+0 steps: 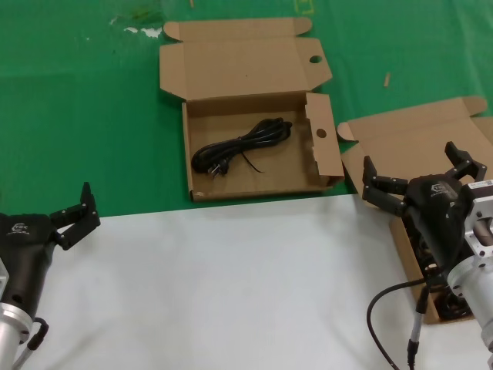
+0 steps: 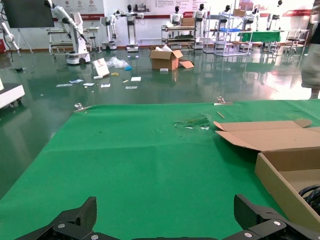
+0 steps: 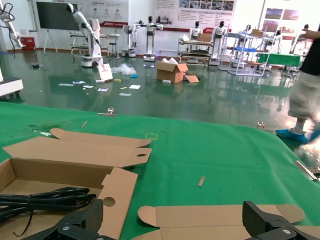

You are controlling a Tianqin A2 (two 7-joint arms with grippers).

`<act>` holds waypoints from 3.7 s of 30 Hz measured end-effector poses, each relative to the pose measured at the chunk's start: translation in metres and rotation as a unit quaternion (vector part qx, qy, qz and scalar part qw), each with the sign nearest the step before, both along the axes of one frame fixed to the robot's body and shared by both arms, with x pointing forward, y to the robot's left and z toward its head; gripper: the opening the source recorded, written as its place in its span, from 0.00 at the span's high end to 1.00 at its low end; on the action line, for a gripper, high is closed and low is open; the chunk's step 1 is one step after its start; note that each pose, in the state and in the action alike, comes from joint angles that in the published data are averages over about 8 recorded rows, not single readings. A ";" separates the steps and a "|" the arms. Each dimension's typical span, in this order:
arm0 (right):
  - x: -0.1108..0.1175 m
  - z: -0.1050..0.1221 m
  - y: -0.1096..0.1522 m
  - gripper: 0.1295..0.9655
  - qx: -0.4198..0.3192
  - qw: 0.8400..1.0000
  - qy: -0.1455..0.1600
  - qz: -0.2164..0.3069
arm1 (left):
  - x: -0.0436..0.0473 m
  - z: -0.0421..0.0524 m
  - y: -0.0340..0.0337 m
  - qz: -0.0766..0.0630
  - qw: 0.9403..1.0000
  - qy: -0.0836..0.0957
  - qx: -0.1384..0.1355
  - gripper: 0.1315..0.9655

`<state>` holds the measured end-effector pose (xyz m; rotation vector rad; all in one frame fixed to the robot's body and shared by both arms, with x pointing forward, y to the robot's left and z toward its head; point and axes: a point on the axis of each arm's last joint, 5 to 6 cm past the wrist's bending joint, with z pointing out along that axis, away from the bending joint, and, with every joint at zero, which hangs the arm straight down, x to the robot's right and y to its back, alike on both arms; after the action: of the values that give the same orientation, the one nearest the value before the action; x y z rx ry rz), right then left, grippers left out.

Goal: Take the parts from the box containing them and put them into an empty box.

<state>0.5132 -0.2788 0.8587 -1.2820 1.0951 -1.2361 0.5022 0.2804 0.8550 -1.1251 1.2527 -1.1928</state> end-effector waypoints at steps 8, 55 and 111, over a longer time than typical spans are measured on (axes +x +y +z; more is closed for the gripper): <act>0.000 0.000 0.000 0.00 0.000 1.000 0.000 0.000 | 0.0000 0.0000 0.0000 0.000 1.000 0.000 0.000 0.00; 0.000 0.000 0.000 0.00 0.000 1.000 0.000 0.000 | 0.0000 0.0000 0.0000 0.000 1.000 0.000 0.000 0.00; 0.000 0.000 0.000 0.00 0.000 1.000 0.000 0.000 | 0.0000 0.0000 0.0000 0.000 1.000 0.000 0.000 0.00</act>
<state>0.5132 -0.2788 0.8587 -1.2820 1.0951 -1.2361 0.5022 0.2804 0.8550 -1.1251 1.2527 -1.1928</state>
